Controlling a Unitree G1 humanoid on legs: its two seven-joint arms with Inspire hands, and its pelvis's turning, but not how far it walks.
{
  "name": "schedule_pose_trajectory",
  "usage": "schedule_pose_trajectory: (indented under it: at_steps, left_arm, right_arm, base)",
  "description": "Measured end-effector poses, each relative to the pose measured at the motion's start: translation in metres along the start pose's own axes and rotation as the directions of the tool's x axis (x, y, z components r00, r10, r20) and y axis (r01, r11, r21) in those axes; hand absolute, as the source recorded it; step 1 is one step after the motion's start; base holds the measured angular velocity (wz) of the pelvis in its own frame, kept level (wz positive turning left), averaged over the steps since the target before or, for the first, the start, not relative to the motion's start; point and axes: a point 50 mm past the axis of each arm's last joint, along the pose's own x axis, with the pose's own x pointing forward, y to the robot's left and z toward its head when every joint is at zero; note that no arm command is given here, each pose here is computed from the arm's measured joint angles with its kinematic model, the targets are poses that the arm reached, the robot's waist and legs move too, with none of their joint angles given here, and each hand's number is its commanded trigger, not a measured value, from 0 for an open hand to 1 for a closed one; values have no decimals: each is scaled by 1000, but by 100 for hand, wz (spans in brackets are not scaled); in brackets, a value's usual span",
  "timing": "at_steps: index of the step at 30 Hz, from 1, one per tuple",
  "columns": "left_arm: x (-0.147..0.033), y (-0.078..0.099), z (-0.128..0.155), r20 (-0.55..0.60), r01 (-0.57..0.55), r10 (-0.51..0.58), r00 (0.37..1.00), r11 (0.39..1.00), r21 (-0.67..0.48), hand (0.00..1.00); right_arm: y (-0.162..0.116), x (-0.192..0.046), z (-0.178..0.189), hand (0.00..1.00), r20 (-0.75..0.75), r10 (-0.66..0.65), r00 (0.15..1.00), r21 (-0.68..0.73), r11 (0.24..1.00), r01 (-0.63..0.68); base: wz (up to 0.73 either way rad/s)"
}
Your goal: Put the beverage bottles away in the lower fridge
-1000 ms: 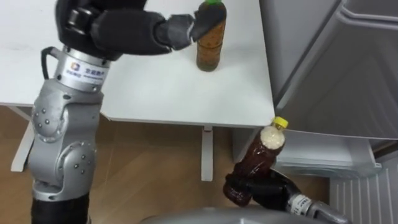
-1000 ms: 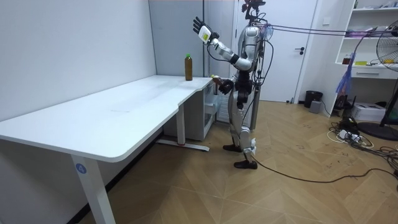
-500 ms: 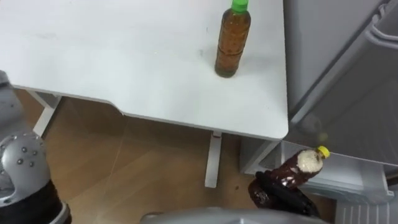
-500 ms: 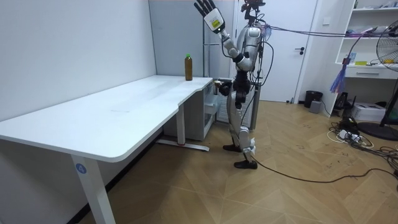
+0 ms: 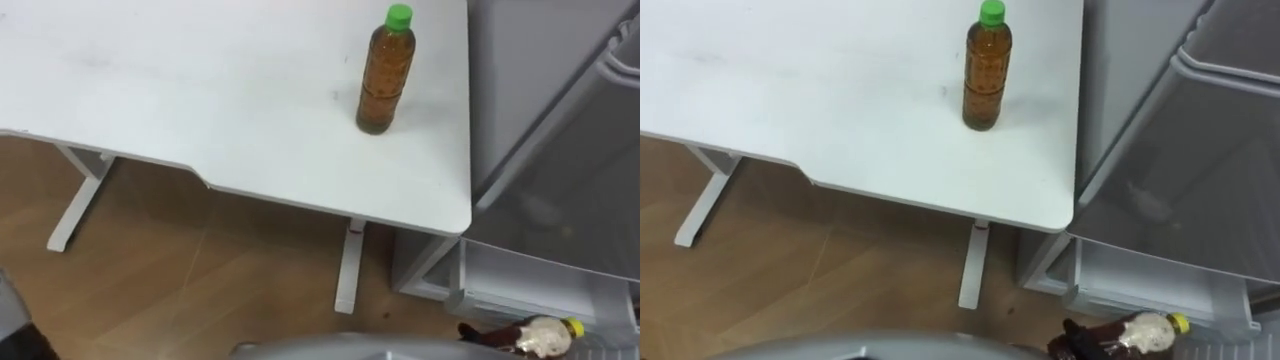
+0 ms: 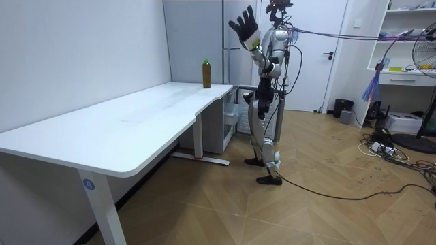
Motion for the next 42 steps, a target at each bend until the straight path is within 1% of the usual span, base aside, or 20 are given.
schedule_pose_trajectory:
  at_steps: [1,3,4,5,7,8,9,10,11,12,13,15,16,19,20,22,26,31,36,42]
  left_arm:
    - [-1,7,-7,-37,-29,29,999,999,21,0]
    - [-6,38,-34,-198,-149,157,968,987,55,0]
    - [-12,53,-49,-275,-208,224,935,974,86,0]
    - [-15,59,-56,-310,-232,254,916,967,107,0]
    - [-31,83,-82,-410,-284,352,842,934,218,0]
    - [-36,89,-87,-431,-290,372,822,925,246,0]
    - [-47,99,-99,-477,-294,406,780,909,294,0]
    - [-60,108,-111,-521,-280,436,734,893,353,0]
    - [-68,113,-117,-544,-267,449,709,885,383,0]
    - [-84,122,-126,-581,-239,473,663,869,434,0]
    - [-92,126,-130,-599,-221,482,639,861,457,0]
    - [-117,142,-141,-651,-168,517,556,837,521,0]
    - [-123,146,-143,-661,-153,525,536,831,535,0]
    - [-151,163,-153,-713,-60,553,432,806,589,0]
    - [-156,167,-154,-720,-42,556,416,803,595,0]
    - [-173,180,-155,-738,47,576,350,777,628,0]
    - [-192,196,-154,-749,163,604,274,738,655,0]
    - [-217,213,-150,-764,369,622,173,678,635,0]
    - [-229,214,-151,-792,508,602,100,654,561,0]
    - [-229,203,-160,-845,650,529,77,616,445,0]
  right_arm:
    - [-1,0,0,100,-8,-15,1000,3,1000,15]
    - [-3,0,-3,100,-39,-60,997,19,998,61]
    - [-5,-1,-5,100,-52,-83,995,35,996,84]
    - [-6,-1,-5,100,-55,-93,994,45,994,95]
    - [-6,0,-3,100,-47,-119,992,74,990,123]
    - [-6,0,-1,100,-44,-125,991,81,988,128]
    - [-4,2,2,100,-39,-131,991,97,986,134]
    - [-2,3,4,100,-30,-133,991,111,984,136]
    - [-2,3,5,100,-26,-134,991,121,983,136]
    - [0,4,6,100,-21,-133,991,140,981,134]
    - [0,4,7,100,-17,-131,991,151,980,132]
    - [4,6,12,100,-2,-128,992,171,977,127]
    - [6,7,14,100,4,-127,992,177,976,124]
    - [12,11,24,100,27,-132,991,220,968,123]
    - [14,12,25,100,30,-130,991,220,968,120]
    - [19,14,29,100,46,-117,992,252,962,101]
    - [22,15,34,100,61,-122,991,300,949,98]
    - [26,17,35,100,66,-113,991,295,951,89]
    - [36,20,43,100,80,-92,992,296,953,65]
    - [49,25,53,100,101,-75,992,314,949,40]
  base:
    - [-14]
    - [-11]
    - [0]
    - [0]
    - [-4]
    - [-9]
    - [-10]
    - [-10]
    - [-6]
    - [0]
    - [0]
    - [0]
    - [0]
    - [6]
    - [4]
    - [0]
    - [3]
    - [0]
    - [0]
    - [-9]
